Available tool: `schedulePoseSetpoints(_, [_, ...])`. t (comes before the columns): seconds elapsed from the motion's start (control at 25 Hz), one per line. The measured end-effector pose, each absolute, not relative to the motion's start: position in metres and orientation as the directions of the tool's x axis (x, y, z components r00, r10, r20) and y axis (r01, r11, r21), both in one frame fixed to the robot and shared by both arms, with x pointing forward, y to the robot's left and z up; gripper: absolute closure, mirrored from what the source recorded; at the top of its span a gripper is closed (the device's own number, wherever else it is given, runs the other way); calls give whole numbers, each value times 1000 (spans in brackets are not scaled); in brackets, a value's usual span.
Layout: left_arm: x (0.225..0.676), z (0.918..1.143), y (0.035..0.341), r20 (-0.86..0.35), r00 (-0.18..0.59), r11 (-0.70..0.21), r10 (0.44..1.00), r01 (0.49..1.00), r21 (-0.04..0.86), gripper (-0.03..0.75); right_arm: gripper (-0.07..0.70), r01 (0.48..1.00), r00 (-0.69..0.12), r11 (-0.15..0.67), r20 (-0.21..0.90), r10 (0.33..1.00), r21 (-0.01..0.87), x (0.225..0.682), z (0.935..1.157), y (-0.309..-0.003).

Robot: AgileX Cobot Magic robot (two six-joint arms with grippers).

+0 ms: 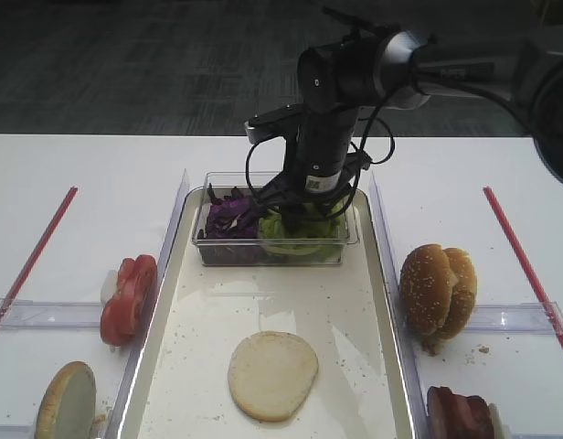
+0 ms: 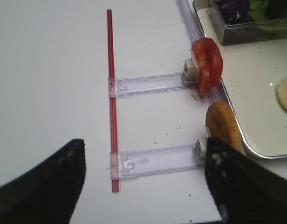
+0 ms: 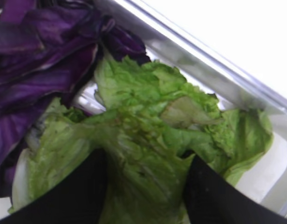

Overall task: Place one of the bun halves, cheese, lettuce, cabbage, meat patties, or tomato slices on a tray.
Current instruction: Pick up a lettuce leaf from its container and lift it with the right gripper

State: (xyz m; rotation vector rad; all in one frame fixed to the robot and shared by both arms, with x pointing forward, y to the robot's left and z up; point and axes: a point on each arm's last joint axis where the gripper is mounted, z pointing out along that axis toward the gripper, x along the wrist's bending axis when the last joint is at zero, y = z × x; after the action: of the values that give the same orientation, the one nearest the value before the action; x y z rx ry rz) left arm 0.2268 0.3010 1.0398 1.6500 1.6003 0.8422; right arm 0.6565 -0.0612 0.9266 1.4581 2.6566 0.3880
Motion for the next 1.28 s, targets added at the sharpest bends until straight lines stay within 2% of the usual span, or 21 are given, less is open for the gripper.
schedulePoseSetpoints(0.12, [227, 1040, 301, -8, 35, -13, 999, 559, 829, 223, 240, 817, -542, 513, 46, 839, 262, 656, 927, -61])
schedulePoseSetpoints(0.4, [227, 1040, 301, -8, 35, -13, 999, 559, 829, 223, 333, 819, -542, 515, 47, 839, 253, 656, 928, -61])
schedulePoseSetpoints(0.72, [227, 1040, 301, -8, 35, -13, 999, 559, 829, 223, 360, 805, -553, 525, 28, 833, 274, 664, 955, -59])
schedulePoseSetpoints(0.84, [227, 1040, 301, -8, 35, -13, 999, 559, 829, 223, 369, 809, -553, 528, 31, 832, 260, 663, 958, -59])
schedulePoseSetpoints(1.12, [227, 1040, 301, -8, 35, -13, 999, 559, 829, 223, 394, 822, -553, 537, 38, 832, 192, 662, 940, -59])
schedulePoseSetpoints(1.28, [227, 1040, 301, -8, 35, -13, 999, 559, 829, 223, 400, 825, -551, 536, 44, 833, 182, 662, 936, -59])
